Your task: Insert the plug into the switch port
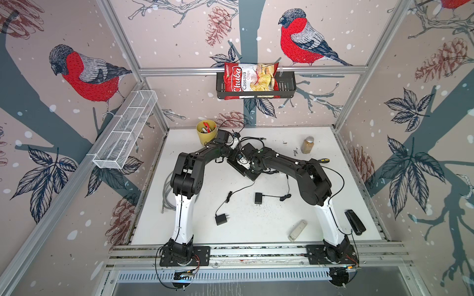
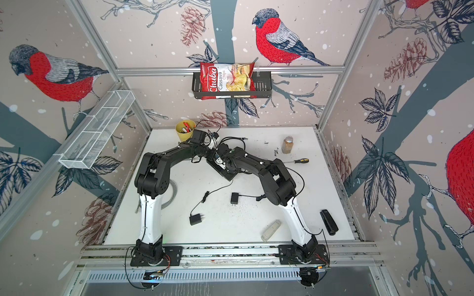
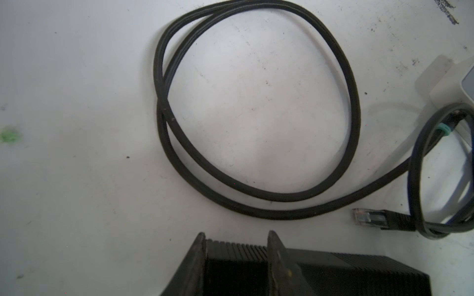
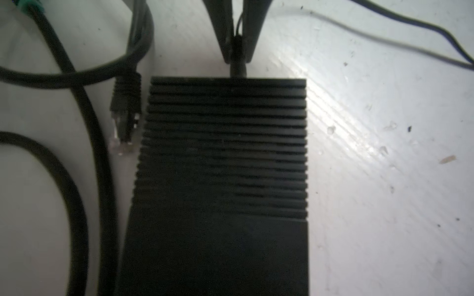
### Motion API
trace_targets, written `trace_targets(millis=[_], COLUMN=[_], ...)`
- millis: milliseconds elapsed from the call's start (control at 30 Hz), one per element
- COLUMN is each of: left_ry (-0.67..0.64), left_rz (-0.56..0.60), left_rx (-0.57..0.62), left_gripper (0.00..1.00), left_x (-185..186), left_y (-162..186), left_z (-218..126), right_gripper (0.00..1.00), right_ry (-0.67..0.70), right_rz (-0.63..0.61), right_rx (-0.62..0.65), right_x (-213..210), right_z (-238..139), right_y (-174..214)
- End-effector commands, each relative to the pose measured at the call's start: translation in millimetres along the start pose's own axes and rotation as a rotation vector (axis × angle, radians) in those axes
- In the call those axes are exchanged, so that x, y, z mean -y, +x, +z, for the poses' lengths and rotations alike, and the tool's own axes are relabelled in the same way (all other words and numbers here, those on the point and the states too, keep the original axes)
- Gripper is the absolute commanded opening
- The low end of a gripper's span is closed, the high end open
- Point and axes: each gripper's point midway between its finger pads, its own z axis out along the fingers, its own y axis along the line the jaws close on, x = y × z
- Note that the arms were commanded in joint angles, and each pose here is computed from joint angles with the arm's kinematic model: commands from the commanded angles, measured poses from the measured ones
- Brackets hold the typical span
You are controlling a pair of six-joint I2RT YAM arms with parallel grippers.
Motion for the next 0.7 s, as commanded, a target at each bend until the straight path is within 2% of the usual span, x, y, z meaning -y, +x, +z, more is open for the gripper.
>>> trace_targets(millis=[0,200,433,667], left_ry=[0.181,0.211,0.199,0.218], left_rz=[-0.056,-0.067,-0.084,-0.125], left_rx=[-0.157,-0.154,-0.181,-0.202], left_gripper=[0.37,0.37,0.35,0.32], left_x=[43.6,48.6,53.0,61.2], left_y=[41.3,41.7,49.8,61.2], left_z=[0.5,-0.4,1.1,0.4], right_gripper=[0.03,0.02,0.03,0.03], right_ry=[0.072,0.075,0.062,0.056], right_rz=[0.048,0.075,0.106,0.122], right_rx=[0.279,0.278,0.328,0.334], right_x=[21.2,22.1,22.6,21.9], right_z=[-23.3,-15.3,-28.1,-22.2], right_y=[-69.3,-67.7,-79.3,-80.0])
